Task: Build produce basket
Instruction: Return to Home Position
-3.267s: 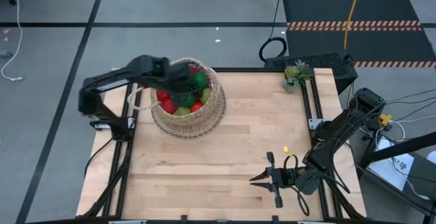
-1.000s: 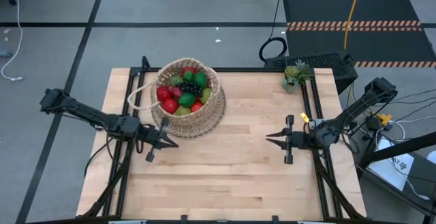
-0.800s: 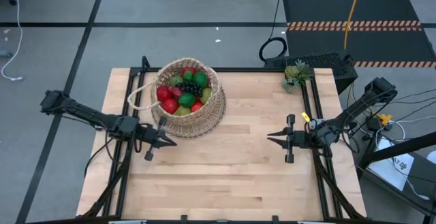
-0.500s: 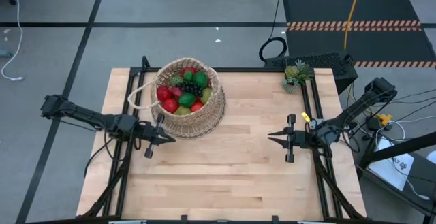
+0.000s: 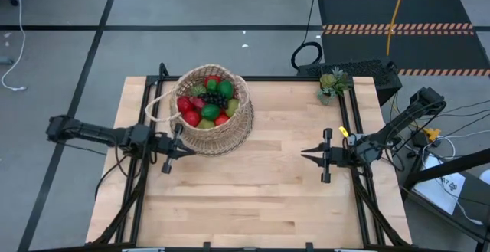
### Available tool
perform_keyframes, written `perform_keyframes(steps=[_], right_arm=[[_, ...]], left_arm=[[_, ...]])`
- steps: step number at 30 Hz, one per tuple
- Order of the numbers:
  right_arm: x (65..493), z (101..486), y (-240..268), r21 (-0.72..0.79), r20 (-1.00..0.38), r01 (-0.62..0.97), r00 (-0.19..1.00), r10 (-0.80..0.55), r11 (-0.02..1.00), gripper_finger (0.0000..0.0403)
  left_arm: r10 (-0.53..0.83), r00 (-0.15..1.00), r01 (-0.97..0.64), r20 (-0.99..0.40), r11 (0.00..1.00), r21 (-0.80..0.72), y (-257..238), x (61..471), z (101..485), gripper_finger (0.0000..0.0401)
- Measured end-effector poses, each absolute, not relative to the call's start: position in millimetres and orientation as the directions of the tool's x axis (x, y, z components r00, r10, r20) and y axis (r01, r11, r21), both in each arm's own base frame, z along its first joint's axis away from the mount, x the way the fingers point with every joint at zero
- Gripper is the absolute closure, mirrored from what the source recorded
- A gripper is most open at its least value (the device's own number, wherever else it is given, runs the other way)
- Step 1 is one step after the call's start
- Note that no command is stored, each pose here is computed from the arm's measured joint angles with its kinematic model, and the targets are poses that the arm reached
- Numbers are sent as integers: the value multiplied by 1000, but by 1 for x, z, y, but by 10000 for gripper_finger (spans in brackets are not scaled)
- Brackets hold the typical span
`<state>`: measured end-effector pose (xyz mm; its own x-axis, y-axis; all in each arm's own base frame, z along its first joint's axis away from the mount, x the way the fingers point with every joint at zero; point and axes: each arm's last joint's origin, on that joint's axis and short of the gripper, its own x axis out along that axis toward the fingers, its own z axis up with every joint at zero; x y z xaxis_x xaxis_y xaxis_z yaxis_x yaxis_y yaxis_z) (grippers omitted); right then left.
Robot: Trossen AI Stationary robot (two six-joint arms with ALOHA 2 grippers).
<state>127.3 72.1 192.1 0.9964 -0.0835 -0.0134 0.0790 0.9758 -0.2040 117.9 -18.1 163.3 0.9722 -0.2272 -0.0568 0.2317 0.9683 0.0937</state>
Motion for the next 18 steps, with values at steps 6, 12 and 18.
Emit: perform_keyframes(steps=[6,12,18], right_arm=[[127,191,72,-190,-25,77,996,-84,979,362],[127,191,72,-190,-25,74,996,-81,979,362],[127,191,72,-191,-26,75,996,-81,979,362]], left_arm=[[-225,973,230,-58,969,95,-15,112,163,394],[-188,981,191,-42,977,95,-11,106,164,395],[-166,985,170,-51,981,88,-8,102,163,396]])
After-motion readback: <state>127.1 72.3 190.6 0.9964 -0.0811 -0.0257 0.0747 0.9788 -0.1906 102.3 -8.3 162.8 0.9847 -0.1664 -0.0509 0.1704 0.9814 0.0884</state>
